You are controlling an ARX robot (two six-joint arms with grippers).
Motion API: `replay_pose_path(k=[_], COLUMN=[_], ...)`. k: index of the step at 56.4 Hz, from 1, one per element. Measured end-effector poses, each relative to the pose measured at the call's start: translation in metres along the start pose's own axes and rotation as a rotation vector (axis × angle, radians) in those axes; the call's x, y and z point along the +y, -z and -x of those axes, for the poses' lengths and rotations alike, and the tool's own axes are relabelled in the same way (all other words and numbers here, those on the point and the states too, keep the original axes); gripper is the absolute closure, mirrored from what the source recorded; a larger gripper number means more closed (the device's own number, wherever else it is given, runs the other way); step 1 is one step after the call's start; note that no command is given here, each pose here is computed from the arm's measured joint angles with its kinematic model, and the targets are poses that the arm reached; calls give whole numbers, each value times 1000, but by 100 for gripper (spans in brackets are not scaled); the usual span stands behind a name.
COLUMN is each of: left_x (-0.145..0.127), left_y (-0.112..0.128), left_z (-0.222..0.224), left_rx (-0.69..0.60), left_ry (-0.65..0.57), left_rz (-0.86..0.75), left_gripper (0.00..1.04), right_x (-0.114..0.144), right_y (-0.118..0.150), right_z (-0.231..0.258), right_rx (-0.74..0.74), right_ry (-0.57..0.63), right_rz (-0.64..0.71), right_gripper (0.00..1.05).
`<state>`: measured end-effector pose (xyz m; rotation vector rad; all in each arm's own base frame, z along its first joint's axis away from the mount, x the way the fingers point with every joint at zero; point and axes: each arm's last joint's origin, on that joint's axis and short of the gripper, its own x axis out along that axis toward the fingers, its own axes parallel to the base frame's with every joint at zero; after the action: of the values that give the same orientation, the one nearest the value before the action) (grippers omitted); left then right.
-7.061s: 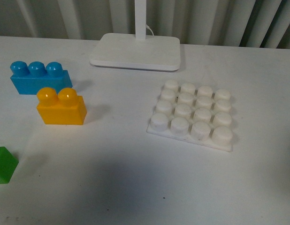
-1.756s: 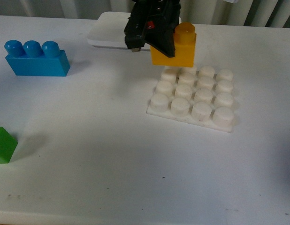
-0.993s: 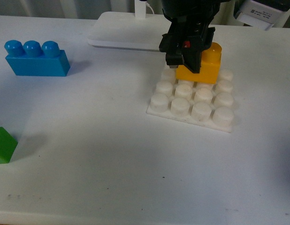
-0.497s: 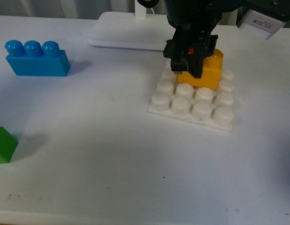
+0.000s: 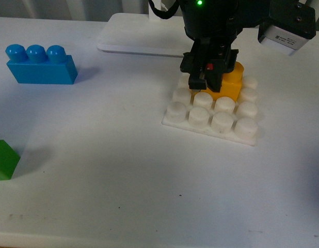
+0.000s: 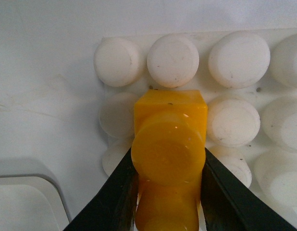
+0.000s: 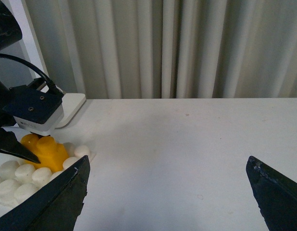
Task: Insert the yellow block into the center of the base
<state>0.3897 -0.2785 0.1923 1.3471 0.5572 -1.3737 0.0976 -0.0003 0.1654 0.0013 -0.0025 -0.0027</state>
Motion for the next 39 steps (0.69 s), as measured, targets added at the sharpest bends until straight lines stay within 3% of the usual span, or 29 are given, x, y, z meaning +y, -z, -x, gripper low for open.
replay_pose_path(k=[37,39], left_x=[-2,-2], left_y=[-4,-4], left_z=[-3,-3], left_rx=[20,21], left_ry=[-7,-8], left_rz=[-11,-10], left_gripper=[74,70], right_x=[0,0], right_y=[0,0], right_z=[0,0], right_rx=[0,0], right_ry=[0,0], right_rz=[0,0], right_gripper=[9,9])
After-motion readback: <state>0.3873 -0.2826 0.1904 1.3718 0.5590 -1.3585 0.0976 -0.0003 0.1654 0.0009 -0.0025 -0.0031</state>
